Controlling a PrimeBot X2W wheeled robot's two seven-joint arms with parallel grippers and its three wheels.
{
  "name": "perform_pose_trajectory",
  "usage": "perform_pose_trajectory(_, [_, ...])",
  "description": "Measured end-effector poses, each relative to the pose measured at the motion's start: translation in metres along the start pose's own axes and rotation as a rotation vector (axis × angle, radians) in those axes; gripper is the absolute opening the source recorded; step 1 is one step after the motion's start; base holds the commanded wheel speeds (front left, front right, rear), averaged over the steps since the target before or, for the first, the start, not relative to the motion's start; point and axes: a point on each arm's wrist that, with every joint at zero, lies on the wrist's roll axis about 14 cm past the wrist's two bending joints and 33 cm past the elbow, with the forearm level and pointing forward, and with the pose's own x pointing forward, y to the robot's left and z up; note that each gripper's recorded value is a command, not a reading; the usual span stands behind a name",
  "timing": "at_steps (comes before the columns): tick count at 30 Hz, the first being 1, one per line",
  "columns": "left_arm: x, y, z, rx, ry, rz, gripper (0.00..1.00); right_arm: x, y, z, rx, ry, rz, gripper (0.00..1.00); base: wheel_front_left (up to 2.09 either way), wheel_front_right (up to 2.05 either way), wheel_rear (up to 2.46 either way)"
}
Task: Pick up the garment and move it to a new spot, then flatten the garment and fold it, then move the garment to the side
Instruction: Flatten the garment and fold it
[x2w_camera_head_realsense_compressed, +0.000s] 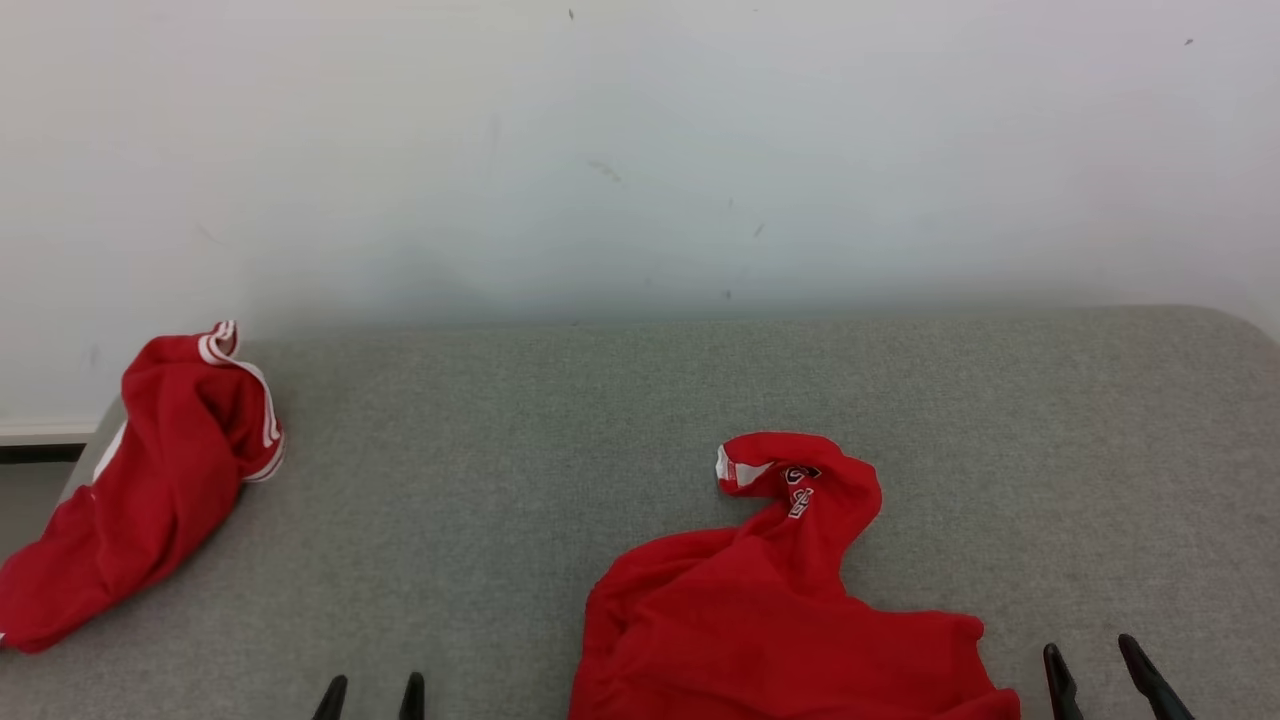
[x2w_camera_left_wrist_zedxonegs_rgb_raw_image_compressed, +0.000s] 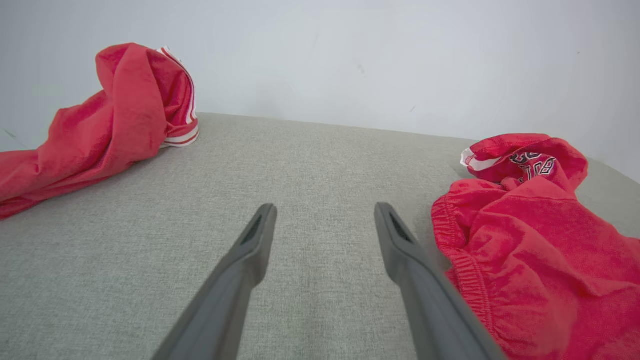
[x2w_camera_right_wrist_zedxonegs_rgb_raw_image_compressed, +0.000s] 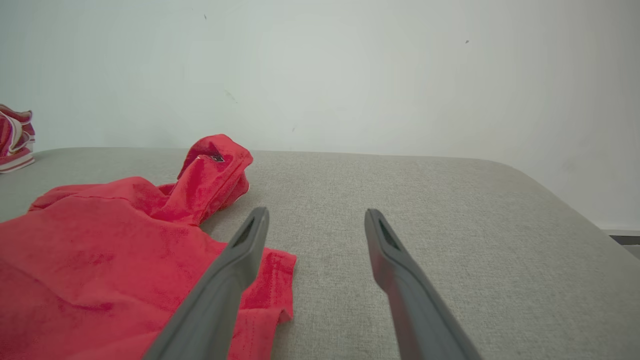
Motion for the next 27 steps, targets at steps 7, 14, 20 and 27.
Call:
perform_pose_trajectory(7, [-0.007, 0.008, 0.005, -0.01, -0.037, 0.03, 1.0, 0.003, 0.015, -0.008, 0.016, 0.02, 0.034, 1.0, 0.0, 0.0, 0.0])
perform_pose_trajectory(14, [-0.007, 0.018, 0.01, -0.014, -0.061, 0.056, 1.0, 0.005, 0.022, -0.01, 0.023, 0.028, 0.051, 1.0, 0.0, 0.0, 0.0])
perform_pose_trajectory(20, [-0.008, 0.024, 0.01, -0.022, -0.065, 0.072, 1.0, 0.005, 0.026, -0.011, 0.032, 0.028, 0.06, 1.0, 0.0, 0.0, 0.0])
perform_pose_trajectory(27, [-0.008, 0.024, 0.008, -0.023, -0.06, 0.067, 1.0, 0.006, 0.026, -0.01, 0.033, 0.027, 0.063, 1.0, 0.0, 0.0, 0.0])
